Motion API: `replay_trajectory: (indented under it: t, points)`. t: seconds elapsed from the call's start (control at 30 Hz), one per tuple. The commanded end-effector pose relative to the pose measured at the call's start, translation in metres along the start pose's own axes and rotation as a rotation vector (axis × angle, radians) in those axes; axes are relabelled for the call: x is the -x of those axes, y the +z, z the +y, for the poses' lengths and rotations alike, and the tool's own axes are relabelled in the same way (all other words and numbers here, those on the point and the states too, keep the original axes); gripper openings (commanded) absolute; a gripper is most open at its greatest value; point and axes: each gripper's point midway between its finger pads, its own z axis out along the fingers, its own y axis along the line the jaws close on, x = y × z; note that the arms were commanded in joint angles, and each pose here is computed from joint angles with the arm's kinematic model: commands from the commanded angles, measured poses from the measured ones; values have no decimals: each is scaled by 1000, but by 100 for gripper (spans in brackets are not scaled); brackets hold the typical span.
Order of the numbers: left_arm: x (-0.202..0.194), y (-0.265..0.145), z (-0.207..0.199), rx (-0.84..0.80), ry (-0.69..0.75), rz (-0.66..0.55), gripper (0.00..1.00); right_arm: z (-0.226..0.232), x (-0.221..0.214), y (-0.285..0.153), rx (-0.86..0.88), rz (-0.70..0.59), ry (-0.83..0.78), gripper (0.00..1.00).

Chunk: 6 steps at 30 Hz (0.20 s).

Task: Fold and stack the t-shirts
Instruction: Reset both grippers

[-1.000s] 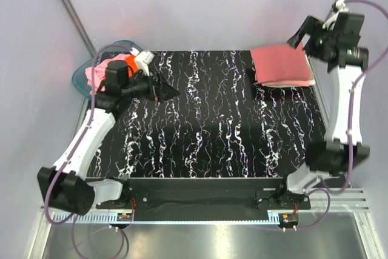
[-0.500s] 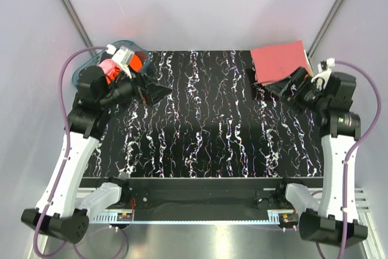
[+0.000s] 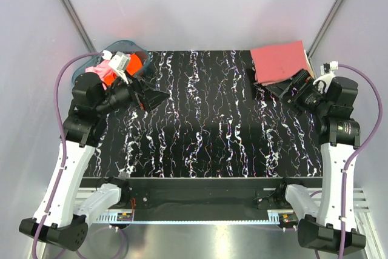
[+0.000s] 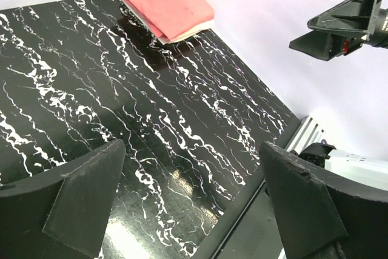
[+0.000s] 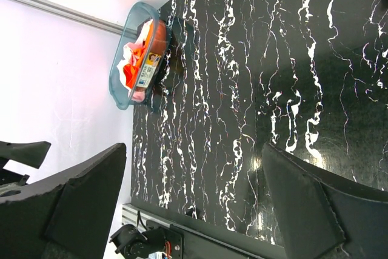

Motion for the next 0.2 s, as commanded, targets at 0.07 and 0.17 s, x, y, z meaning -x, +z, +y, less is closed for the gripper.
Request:
replay_trajectory:
  t: [0.07, 0.17]
  points:
    - [11, -6, -2, 17, 31, -43, 99, 23, 8, -8, 76, -31, -49, 100]
    - [10, -6, -2, 19, 27, -43, 99, 25, 9, -12, 77, -43, -45, 100]
